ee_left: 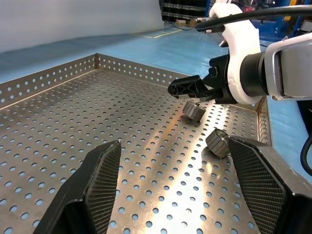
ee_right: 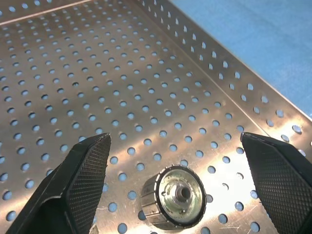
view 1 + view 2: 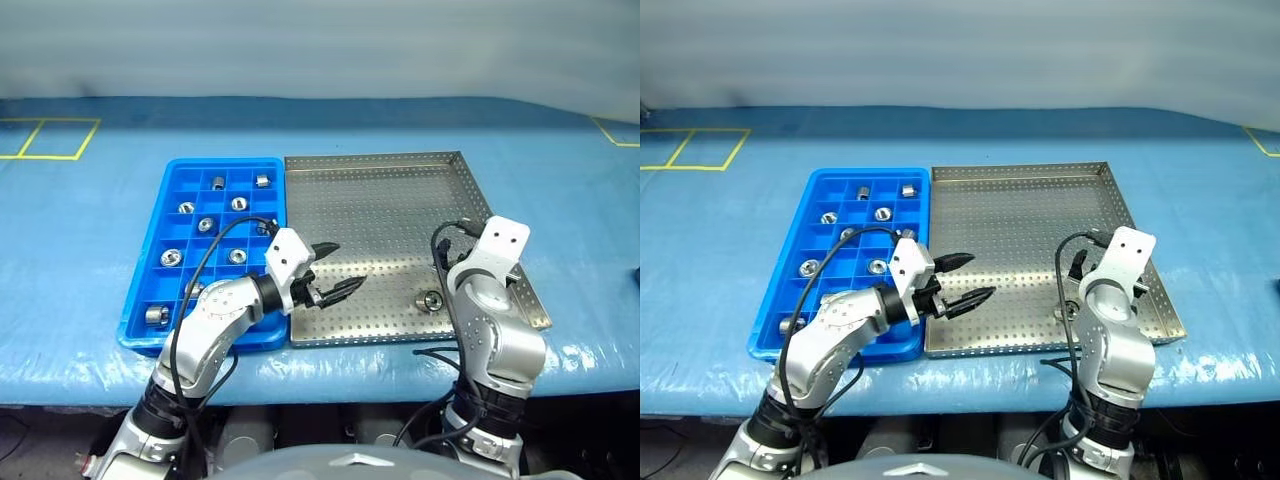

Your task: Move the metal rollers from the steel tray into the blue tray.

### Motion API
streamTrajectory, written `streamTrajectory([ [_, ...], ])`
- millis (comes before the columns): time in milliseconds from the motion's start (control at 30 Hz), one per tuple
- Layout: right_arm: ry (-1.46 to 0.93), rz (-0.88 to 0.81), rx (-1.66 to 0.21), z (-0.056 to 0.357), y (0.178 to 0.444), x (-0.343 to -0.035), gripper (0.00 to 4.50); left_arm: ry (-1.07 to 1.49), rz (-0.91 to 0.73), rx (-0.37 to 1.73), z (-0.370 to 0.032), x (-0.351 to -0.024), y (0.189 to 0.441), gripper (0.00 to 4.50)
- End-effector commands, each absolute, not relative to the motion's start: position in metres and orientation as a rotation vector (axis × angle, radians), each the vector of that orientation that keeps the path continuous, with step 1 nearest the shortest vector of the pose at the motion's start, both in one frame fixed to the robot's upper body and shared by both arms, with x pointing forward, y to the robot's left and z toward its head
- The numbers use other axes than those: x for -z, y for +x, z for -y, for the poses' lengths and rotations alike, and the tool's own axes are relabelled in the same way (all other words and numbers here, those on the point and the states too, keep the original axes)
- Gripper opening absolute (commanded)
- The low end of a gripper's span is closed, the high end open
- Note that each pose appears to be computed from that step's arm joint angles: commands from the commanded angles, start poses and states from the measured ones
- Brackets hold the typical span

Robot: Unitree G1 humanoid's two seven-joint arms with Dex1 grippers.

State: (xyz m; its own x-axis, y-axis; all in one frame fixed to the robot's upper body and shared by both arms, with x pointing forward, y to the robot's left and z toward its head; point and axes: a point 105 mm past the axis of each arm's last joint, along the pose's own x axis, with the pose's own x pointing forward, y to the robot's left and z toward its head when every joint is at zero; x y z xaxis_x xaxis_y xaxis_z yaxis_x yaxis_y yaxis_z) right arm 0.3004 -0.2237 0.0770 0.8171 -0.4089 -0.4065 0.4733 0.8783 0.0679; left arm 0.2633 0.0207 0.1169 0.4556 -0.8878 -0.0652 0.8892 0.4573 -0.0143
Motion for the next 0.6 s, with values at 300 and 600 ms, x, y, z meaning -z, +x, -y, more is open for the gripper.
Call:
streamTrajectory([
  [300,0.321,-0.452,0.443,0.2078,0.2957,-0.0558,4.48,0.071,-0.042,1.144,-0.0148,-0.1254,0.2559,3.8],
  [600,0.345,-0.452,0.438,0.2082,0.2967,-0.0568,1.9,0.067,-0.04,1.147,-0.0147,-0.1248,0.2558,3.8],
])
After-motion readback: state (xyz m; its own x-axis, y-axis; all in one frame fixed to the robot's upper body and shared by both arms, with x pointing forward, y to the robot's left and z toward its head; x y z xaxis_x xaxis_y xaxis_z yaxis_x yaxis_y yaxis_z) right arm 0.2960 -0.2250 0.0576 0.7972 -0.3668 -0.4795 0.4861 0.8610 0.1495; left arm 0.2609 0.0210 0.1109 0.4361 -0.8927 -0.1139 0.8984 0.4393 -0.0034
